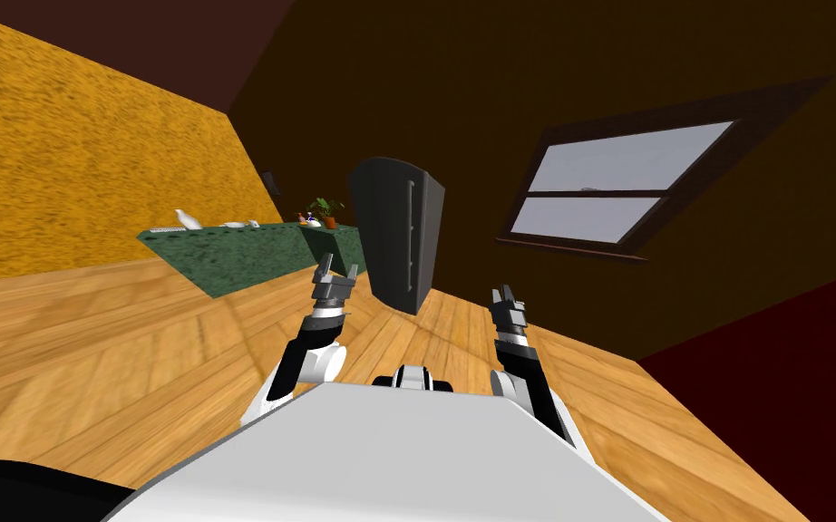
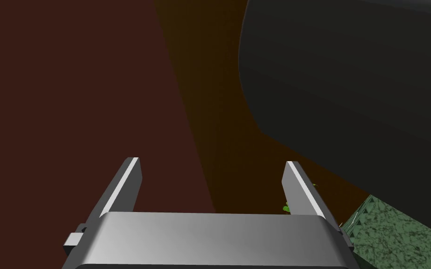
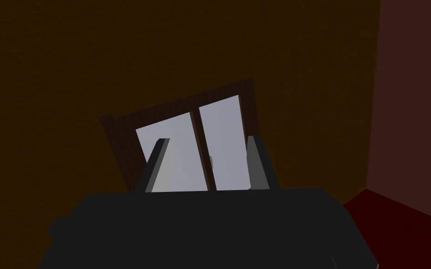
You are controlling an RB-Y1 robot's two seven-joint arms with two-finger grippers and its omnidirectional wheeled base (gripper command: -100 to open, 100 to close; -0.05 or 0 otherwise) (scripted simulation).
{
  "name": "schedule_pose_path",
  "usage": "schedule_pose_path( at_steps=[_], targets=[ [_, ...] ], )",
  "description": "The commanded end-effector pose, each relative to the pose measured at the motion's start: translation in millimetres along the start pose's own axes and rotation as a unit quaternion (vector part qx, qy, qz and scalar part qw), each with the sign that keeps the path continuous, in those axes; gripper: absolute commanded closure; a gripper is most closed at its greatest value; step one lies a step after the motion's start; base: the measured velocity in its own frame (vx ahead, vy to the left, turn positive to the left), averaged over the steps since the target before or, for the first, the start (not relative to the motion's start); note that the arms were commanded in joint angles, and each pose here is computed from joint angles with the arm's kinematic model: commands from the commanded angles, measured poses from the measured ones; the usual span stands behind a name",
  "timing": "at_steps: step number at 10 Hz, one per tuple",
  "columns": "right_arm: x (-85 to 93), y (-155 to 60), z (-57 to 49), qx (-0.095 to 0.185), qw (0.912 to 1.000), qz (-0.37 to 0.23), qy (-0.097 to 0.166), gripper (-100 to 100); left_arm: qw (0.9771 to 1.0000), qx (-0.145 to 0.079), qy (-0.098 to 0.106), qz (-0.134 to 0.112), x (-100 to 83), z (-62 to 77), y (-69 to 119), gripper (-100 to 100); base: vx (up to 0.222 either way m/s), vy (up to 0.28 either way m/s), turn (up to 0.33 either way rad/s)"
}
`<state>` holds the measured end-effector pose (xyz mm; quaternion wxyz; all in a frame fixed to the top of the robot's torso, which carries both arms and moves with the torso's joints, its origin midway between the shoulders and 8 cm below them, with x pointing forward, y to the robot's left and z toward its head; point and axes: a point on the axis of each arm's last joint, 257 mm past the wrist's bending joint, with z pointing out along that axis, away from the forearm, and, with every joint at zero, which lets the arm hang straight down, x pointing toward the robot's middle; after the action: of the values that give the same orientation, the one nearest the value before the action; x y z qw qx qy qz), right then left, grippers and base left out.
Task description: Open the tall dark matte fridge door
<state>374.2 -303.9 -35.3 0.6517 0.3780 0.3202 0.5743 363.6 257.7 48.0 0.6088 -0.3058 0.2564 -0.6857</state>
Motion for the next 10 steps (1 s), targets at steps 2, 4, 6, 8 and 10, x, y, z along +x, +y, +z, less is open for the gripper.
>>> schedule_pose_path(
  at_steps=[2, 4, 6, 8, 10],
  targets=[
    [0.0, 0, 0.0, 0.0, 1.0, 0.0, 0.0, 0, 0.9989, -0.038, 0.023, -0.018, 2.8, 15.1, 37.8, -100, 0.068, -0.118, 0.042],
    [0.0, 0, 0.0, 0.0, 1.0, 0.0, 0.0, 0, 0.9981, -0.049, 0.027, -0.024, 2.0, 20.6, 49.7, -100, 0.058, -0.104, 0.027],
    [0.0, 0, 0.0, 0.0, 1.0, 0.0, 0.0, 0, 0.996, -0.075, 0.033, -0.035, -2.1, 30.9, 73.9, -100, 0.061, -0.095, 0.035],
    [0.0, 0, 0.0, 0.0, 1.0, 0.0, 0.0, 0, 0.9948, -0.086, 0.036, -0.041, -3.4, 40.7, 86.3, -100, 0.046, -0.091, 0.031],
    [0.0, 0, 0.0, 0.0, 1.0, 0.0, 0.0, 0, 0.9933, -0.098, 0.038, -0.047, -6.2, 48.8, 98.2, -100, 0.062, -0.106, 0.04]
  ],
)
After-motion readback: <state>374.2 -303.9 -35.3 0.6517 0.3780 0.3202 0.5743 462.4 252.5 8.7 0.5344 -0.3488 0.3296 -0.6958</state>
